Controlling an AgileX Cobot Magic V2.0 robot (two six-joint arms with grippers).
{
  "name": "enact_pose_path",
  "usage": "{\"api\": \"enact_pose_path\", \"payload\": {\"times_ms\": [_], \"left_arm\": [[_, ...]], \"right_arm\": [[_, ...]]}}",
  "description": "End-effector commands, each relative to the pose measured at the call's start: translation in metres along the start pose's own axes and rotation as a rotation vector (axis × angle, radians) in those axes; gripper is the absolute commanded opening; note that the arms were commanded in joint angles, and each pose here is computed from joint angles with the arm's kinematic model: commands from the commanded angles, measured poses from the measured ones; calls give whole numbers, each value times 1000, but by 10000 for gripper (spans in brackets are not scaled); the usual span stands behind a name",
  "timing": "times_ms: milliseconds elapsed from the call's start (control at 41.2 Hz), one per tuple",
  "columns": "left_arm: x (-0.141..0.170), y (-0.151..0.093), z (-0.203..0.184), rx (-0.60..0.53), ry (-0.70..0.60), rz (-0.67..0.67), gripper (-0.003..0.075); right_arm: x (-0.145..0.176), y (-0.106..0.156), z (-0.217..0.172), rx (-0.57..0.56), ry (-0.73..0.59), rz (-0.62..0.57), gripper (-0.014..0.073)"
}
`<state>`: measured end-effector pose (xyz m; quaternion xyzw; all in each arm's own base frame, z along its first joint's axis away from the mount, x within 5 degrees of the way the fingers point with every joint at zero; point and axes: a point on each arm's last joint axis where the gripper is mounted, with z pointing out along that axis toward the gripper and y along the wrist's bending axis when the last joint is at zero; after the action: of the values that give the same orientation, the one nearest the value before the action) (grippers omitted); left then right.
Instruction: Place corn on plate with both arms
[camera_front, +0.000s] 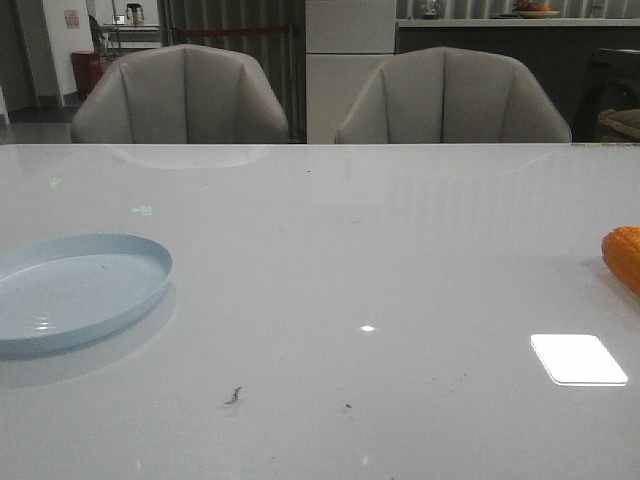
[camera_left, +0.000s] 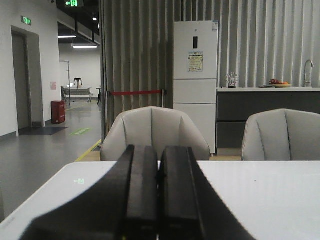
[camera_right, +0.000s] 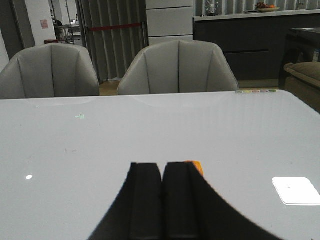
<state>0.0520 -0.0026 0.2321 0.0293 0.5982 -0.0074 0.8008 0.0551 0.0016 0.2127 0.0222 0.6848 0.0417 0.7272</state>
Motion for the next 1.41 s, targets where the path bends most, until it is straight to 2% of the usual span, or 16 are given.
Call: {"api": "enact_pose_path", "payload": {"times_ms": [0, 243, 412, 534, 752, 995, 1116, 1261, 1310, 1383], "left_arm": [[-43, 2, -3, -4, -210, 19, 94], [-110, 3, 5, 1, -258, 94, 94], [-144, 4, 39, 6, -192, 94, 94], [-154, 4, 71, 11, -132, 96, 94], [-125, 1, 130, 30, 56, 97, 94], [-83, -1, 160, 48, 284, 98, 98], [-70, -1, 164, 53, 374, 92, 146], [-56, -2, 167, 55, 480, 58, 311], [-52, -2, 168, 56, 499, 58, 360], [-47, -3, 171, 53, 521, 37, 402]], "right_arm": [[-45, 4, -10, -12, -178, -5, 57], [-126, 12, -13, -24, -220, -28, 57], [-172, 16, 10, -23, -207, -28, 57], [-189, 17, 38, -19, -158, -28, 57], [-166, 15, 96, -3, 41, -26, 57], [-136, 13, 128, 7, 240, -25, 72], [-123, 12, 136, 8, 341, -24, 169], [-110, 11, 145, 11, 433, -22, 379], [-106, 11, 147, 12, 457, -22, 424], [-101, 10, 151, 14, 481, -22, 445]]}}
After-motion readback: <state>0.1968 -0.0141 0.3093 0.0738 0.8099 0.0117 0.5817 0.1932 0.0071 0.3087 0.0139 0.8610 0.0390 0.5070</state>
